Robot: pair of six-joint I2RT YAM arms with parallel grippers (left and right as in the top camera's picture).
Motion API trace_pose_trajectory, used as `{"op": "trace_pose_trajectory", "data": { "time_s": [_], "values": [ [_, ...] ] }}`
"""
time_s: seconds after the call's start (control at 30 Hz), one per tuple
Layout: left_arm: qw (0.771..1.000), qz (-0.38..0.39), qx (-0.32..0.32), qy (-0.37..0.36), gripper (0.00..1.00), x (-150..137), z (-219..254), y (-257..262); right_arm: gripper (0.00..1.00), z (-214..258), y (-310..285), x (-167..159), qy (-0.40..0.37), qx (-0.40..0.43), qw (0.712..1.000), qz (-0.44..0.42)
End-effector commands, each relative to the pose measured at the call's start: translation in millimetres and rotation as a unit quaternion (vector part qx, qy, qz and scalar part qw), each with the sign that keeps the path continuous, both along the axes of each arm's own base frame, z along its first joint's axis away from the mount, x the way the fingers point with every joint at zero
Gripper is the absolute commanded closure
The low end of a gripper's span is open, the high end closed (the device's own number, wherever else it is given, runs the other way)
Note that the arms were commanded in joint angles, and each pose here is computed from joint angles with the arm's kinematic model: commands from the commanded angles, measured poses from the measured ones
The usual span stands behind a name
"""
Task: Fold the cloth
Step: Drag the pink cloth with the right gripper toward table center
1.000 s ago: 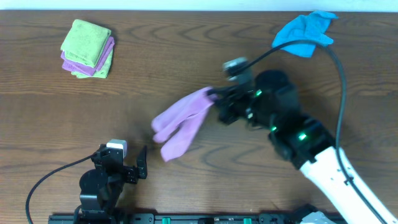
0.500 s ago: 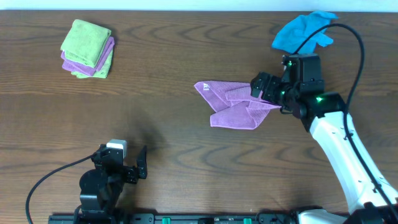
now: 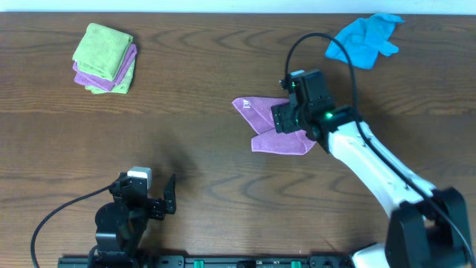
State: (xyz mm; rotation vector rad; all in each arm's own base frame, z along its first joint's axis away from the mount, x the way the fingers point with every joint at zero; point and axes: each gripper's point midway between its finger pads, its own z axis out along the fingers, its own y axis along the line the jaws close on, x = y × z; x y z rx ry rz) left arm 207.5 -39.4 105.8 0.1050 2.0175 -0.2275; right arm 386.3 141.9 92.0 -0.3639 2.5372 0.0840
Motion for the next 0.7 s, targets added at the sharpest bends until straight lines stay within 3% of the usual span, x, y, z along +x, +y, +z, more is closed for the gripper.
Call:
{"op": "trace_pose_trajectory", "data": {
  "time_s": [0.0,0.13,0.3,0.67],
  "values": [
    [1.000,0.004,0.000,0.005,0.05,0.2,-5.8,1.0,0.22,-13.5,-9.1,9.8,-0.014,-0.077,0.996,0.041],
    [1.000,0.004,0.000,0.005,0.05,0.2,-5.8,1.0,0.22,-29.1,-13.0,16.7,-0.014,-0.115,0.991,0.065],
    [1.000,0.004,0.000,0.005,0.04,0.2,-5.8,1.0,0.20,-51.6,-5.3,2.2,0.026,-0.128,0.986,0.106],
    [1.000,0.004,0.000,0.005,0.05,0.2,-5.8,1.0,0.34,-68.9,3.0,11.0,0.020,-0.128,0.985,0.112]
  ]
}}
